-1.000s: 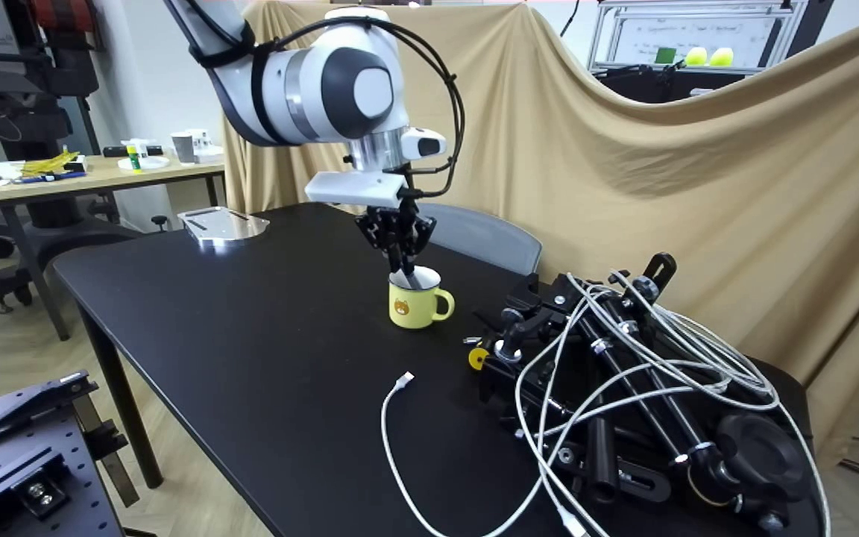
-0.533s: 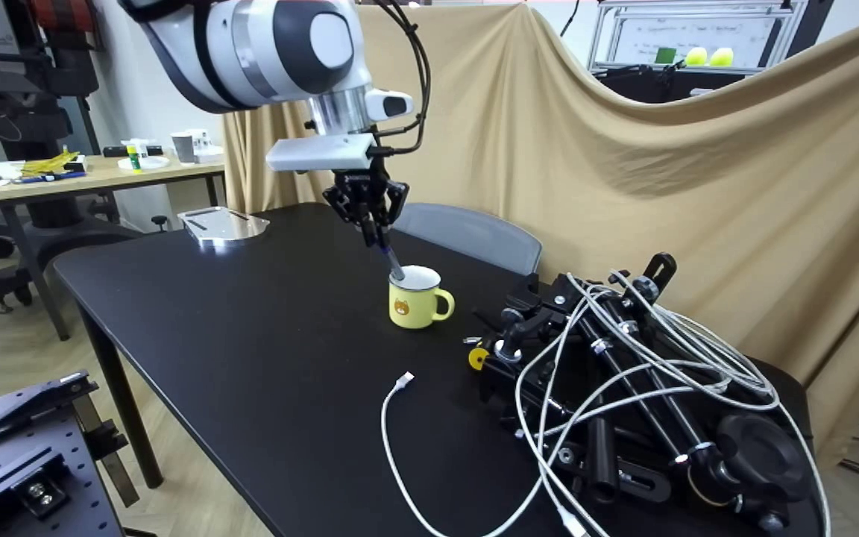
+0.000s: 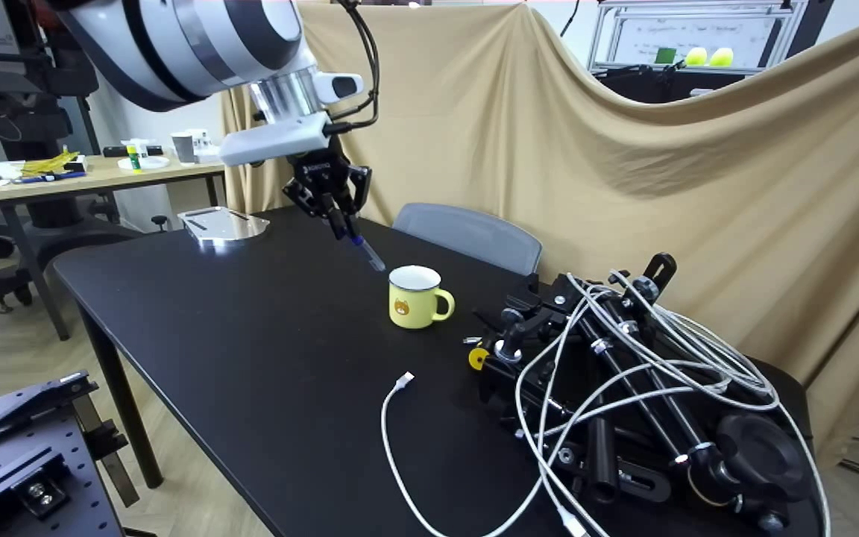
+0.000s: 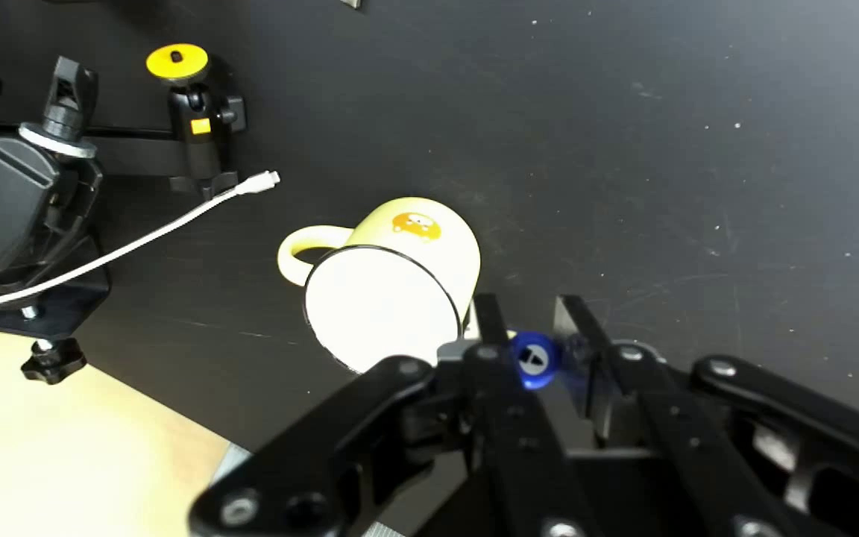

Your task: Put the blue marker inside the yellow mug then remove the marker from the mug

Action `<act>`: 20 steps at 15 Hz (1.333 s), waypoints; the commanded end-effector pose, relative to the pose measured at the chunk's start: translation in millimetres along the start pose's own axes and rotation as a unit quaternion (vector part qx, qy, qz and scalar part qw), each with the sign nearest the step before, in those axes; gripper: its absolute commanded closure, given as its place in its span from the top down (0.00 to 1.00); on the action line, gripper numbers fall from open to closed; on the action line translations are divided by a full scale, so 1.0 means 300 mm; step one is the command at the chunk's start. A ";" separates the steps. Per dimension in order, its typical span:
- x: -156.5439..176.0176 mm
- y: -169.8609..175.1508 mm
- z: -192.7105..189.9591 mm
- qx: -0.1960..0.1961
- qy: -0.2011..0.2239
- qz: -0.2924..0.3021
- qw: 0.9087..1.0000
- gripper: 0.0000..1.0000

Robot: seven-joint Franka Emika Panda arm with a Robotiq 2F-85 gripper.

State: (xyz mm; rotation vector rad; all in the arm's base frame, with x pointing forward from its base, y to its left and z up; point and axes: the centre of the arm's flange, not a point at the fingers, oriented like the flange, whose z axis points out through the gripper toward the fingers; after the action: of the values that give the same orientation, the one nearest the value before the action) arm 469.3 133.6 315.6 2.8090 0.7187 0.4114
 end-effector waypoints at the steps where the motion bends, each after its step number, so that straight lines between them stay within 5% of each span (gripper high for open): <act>1: -0.031 -0.060 -0.004 -0.011 0.005 -0.004 1.000 0.06; 7: -0.024 -0.077 0.105 0.021 0.011 0.008 1.000 0.06; 13: -0.029 -0.063 0.230 0.081 0.052 0.115 0.989 0.06; 20: -0.040 0.013 0.311 0.049 0.114 0.219 0.968 0.06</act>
State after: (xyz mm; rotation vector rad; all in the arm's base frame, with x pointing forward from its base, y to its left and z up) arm 490.1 103.6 245.5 3.0641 0.2860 0.7242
